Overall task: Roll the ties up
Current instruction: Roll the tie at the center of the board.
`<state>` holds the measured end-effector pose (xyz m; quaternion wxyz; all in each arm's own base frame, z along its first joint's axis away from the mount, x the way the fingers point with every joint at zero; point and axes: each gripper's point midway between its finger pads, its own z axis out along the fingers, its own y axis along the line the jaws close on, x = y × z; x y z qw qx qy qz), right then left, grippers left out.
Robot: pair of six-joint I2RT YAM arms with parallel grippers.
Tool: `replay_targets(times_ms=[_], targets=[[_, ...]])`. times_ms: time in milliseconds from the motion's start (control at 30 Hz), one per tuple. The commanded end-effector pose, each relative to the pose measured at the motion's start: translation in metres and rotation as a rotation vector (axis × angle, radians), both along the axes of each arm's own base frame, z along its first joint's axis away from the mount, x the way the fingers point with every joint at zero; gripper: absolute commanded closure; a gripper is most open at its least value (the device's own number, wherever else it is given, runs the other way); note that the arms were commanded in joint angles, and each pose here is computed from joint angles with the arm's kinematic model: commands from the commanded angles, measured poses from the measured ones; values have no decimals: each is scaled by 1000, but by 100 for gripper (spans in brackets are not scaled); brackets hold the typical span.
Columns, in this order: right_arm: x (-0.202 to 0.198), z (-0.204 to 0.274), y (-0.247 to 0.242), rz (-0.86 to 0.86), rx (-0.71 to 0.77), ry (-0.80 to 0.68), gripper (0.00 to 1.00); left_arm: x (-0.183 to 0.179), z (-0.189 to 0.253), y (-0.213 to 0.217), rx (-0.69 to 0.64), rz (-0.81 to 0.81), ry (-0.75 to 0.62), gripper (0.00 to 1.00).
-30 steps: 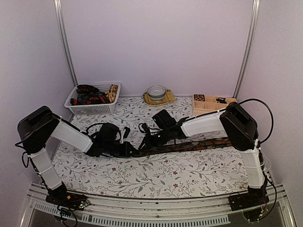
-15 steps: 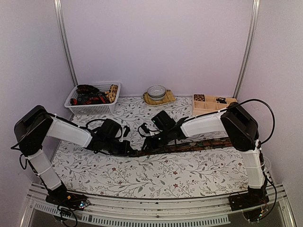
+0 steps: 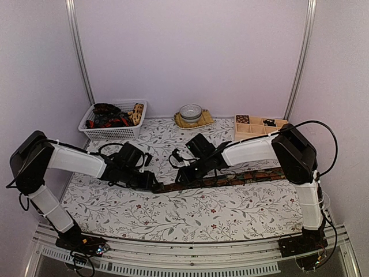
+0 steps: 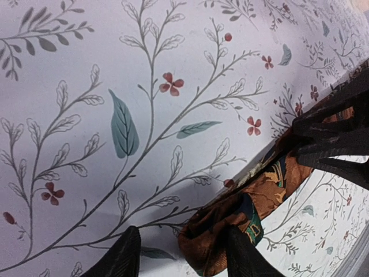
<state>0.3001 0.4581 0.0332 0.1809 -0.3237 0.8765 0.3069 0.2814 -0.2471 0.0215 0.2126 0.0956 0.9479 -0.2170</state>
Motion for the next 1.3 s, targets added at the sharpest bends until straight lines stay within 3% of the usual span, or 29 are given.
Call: replay_targets(times_ms=[0, 267, 500, 767, 933, 1267], targets=[[0, 87, 6, 24, 131, -110, 76, 13, 19, 14, 7, 44, -60, 46], [-6, 104, 19, 70, 209, -86, 76, 11, 50, 8, -156, 70, -124, 40], [-25, 129, 50, 143, 374, 15, 76, 4, 50, 25, -185, 154, -140, 42], [-21, 112, 73, 87, 375, 92, 78, -5, 49, 48, -221, 291, -158, 43], [-30, 98, 87, 92, 384, 206, 82, -10, 36, 72, -187, 387, -163, 51], [-39, 41, 84, 46, 270, 340, 84, -4, 17, 60, -218, 319, -124, 55]])
